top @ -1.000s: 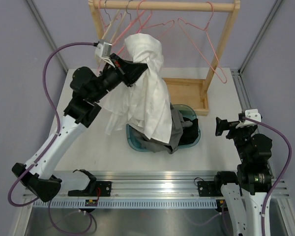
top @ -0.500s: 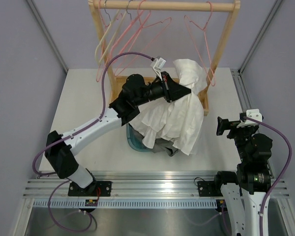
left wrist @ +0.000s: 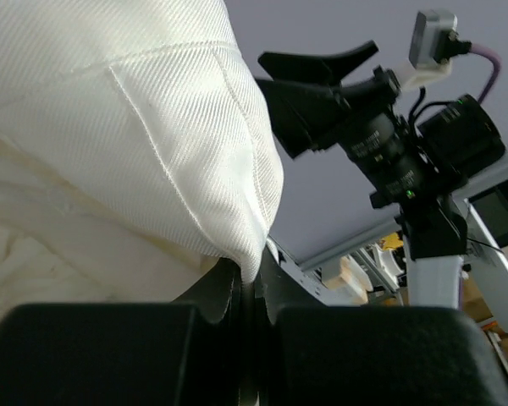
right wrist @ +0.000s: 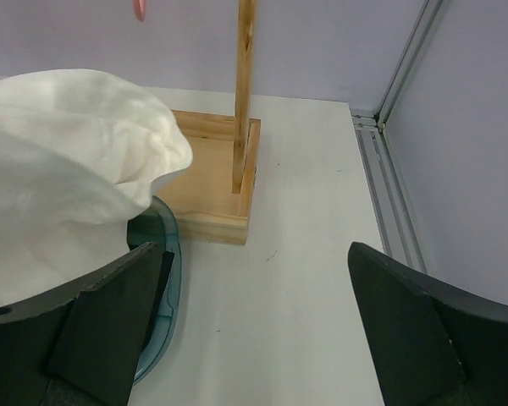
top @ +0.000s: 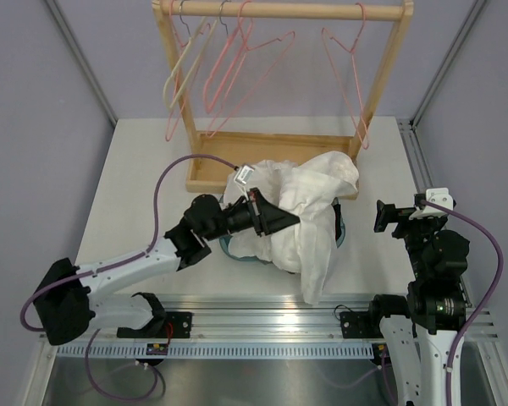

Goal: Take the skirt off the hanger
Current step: Place the skirt in the bin.

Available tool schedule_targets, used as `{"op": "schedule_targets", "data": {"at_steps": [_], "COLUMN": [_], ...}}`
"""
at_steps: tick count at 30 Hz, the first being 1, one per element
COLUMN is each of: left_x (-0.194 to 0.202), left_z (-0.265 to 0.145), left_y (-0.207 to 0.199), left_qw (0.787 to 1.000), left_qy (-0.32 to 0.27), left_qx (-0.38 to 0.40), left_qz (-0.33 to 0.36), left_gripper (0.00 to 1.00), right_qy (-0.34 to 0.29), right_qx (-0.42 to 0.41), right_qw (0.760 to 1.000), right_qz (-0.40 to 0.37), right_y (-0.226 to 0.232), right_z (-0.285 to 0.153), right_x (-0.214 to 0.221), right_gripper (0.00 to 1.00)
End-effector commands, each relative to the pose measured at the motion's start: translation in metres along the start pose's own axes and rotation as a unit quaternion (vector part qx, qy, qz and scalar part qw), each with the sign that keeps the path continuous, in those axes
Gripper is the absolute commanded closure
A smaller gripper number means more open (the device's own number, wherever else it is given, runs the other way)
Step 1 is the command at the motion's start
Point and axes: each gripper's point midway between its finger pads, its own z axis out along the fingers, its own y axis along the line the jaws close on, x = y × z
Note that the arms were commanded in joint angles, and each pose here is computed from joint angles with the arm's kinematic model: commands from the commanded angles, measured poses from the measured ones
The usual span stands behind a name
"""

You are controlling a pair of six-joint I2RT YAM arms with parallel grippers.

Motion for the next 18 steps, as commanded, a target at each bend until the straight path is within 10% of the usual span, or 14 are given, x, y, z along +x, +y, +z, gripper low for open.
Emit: {"op": "schedule_targets", "data": {"at_steps": [1,8,18], "left_x": [-0.011,0.015,-0.052], "left_z": [-0.04,-0.085,-0.081], "left_y": [-0.039,-0.026,0.072], "left_qw": [0.997,0.999,0.973], "left_qy": [-0.057,-0.027,-0.132], "left_qx": [0.052,-0.008,-0.179], "left_qz": [-0.021,-0.021,-0.062], "left_gripper": [1.0,1.0,1.0], "right_qy": [-0.021,-0.018,-0.015], "right_qx": [0.014,0.017,0.025], "right_qw": [1.0,1.0,1.0], "right_qz": [0.002,0.003,0.004], "right_y": [-0.005,-0.007,-0.01], "right_z": [0.001,0.002,0.002], "right_x": [-0.01,-0.009,-0.008], "right_gripper": [0.01,0.01,0.01]}}
